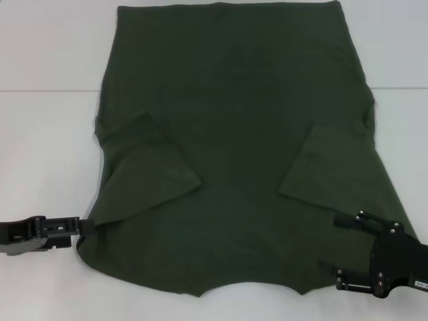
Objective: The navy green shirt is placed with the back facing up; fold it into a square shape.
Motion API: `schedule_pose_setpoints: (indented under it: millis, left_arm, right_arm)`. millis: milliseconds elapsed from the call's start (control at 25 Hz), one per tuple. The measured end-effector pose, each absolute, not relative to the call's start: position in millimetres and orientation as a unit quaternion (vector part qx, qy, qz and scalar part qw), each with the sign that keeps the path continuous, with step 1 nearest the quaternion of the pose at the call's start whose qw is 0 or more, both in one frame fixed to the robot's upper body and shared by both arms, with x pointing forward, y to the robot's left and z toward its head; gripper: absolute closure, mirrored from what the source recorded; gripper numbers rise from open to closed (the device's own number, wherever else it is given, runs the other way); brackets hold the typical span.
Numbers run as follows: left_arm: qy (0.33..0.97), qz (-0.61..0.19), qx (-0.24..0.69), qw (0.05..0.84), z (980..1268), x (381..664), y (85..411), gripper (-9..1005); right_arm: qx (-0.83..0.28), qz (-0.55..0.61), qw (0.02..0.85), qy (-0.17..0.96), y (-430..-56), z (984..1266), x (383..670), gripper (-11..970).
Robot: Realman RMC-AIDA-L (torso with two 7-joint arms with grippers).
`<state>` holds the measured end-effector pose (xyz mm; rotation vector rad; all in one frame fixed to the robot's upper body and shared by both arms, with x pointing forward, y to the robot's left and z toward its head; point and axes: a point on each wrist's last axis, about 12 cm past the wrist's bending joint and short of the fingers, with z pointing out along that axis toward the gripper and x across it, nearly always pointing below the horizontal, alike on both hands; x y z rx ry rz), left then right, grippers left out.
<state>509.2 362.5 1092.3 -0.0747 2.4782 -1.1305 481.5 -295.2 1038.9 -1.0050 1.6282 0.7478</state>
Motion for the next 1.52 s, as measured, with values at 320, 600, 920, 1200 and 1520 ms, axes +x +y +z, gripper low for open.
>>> schedule_pose_setpoints:
  millis: [320, 600, 920, 1200, 1520]
  left_arm:
    - [0.911, -0.362, -0.011, 0.197, 1086.9, 527.9, 352.7, 173]
    - [0.923, -0.339, -0.016, 0.180, 1084.6, 535.0, 350.7, 172]
    - [0.928, -0.328, -0.027, 0.174, 1084.9, 538.4, 351.4, 172]
    - [0.928, -0.332, -0.030, 0.165, 1082.9, 540.0, 347.0, 173]
    - [0.925, -0.347, -0.023, 0.153, 1079.6, 545.1, 334.8, 173]
  right_arm:
    - [-0.421, 0.313, 0.518, 0.676, -293.3, 1039.2, 482.7, 52]
    - [-0.427, 0.314, 0.516, 0.673, -290.9, 1039.3, 483.9, 52]
    - [-0.430, 0.311, 0.515, 0.673, -289.7, 1039.4, 486.1, 53]
    - [-0.430, 0.310, 0.515, 0.674, -289.6, 1039.5, 487.1, 53]
    - [-0.430, 0.309, 0.513, 0.676, -289.3, 1038.5, 487.3, 53]
